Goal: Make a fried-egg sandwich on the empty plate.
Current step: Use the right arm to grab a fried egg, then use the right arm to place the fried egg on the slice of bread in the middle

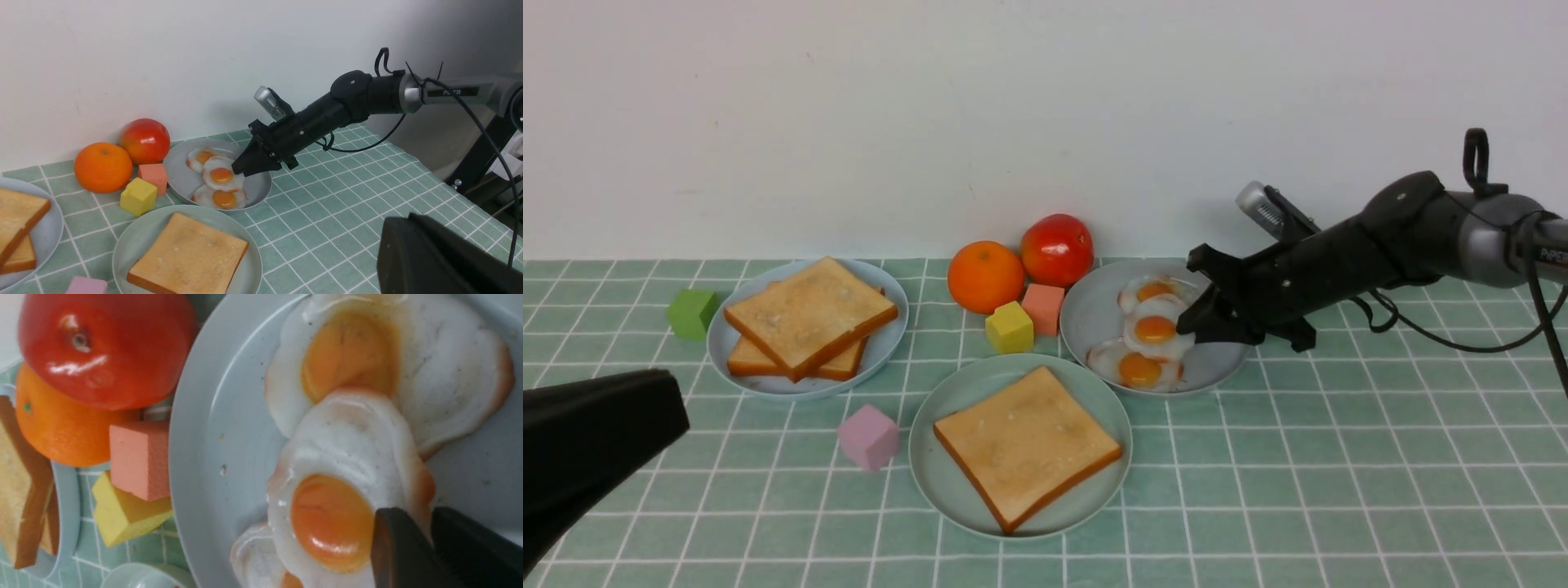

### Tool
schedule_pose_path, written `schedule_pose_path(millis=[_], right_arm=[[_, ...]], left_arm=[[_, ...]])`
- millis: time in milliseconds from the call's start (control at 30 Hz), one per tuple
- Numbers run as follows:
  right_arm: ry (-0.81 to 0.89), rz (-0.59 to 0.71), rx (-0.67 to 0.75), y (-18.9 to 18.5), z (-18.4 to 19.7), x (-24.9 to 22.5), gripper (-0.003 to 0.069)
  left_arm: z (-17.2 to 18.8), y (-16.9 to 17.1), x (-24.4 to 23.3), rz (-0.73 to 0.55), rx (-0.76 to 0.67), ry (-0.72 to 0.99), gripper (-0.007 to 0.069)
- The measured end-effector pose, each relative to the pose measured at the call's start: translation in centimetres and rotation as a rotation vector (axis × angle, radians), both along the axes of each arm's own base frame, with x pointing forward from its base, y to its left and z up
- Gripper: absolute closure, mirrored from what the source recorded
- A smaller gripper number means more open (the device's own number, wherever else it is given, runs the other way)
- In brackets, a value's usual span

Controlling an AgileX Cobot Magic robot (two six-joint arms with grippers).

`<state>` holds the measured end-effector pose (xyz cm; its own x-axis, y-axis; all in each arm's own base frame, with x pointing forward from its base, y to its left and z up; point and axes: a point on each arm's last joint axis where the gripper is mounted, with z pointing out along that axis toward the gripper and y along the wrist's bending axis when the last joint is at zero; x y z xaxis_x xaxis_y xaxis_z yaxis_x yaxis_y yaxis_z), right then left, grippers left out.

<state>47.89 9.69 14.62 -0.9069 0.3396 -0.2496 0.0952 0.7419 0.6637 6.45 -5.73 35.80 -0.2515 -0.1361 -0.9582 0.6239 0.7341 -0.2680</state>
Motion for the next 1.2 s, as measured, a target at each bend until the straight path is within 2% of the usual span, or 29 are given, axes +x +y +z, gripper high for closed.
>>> schedule_pose_path(millis=[133,267,400,433,467,600,700,800,900,1200], right_arm=[[-0.034,0.039,0.001,0.0,2.0,-0.4,0.058],[-0.099,0.106,0.007,0.0,6.0,-1.5,0.0585],[-0.157,0.201,0.034,0.5,11.6,-3.8,0.0585],[-0.158,0.208,0.036,0.5,11.8,-4.0,0.0585],[-0.169,0.269,0.039,1.3,13.7,-5.3,0.0585],[-0.157,0.405,0.047,4.3,15.4,-8.1,0.0585],[-0.097,0.532,0.043,9.3,13.9,-11.3,0.0585],[-0.077,0.547,0.022,11.4,12.0,-12.2,0.0585],[-0.071,0.505,-0.007,13.2,9.0,-12.1,0.0585],[-0.032,0.331,-0.001,13.7,3.5,-9.4,0.0585]], left_arm=[[0.0,0.0,0.0,0.003,0.007,-0.002,0.0638],[-0.3,0.1,0.1,0.013,0.031,0.016,0.0638],[-1.0,0.5,0.2,0.058,0.074,0.083,0.0638],[-1.0,0.5,0.2,0.061,0.078,0.084,0.0638],[-1.2,0.7,0.3,0.084,0.09,0.103,0.0638],[-1.5,1.1,0.5,0.132,0.12,0.12,0.0638],[-1.5,1.3,0.6,0.155,0.13,0.117,0.0638],[-1.5,1.3,0.7,0.157,0.132,0.114,0.0638],[-1.5,1.3,0.7,0.158,0.131,0.116,0.0636],[-1.5,1.3,0.7,0.157,0.128,0.114,0.0631]])
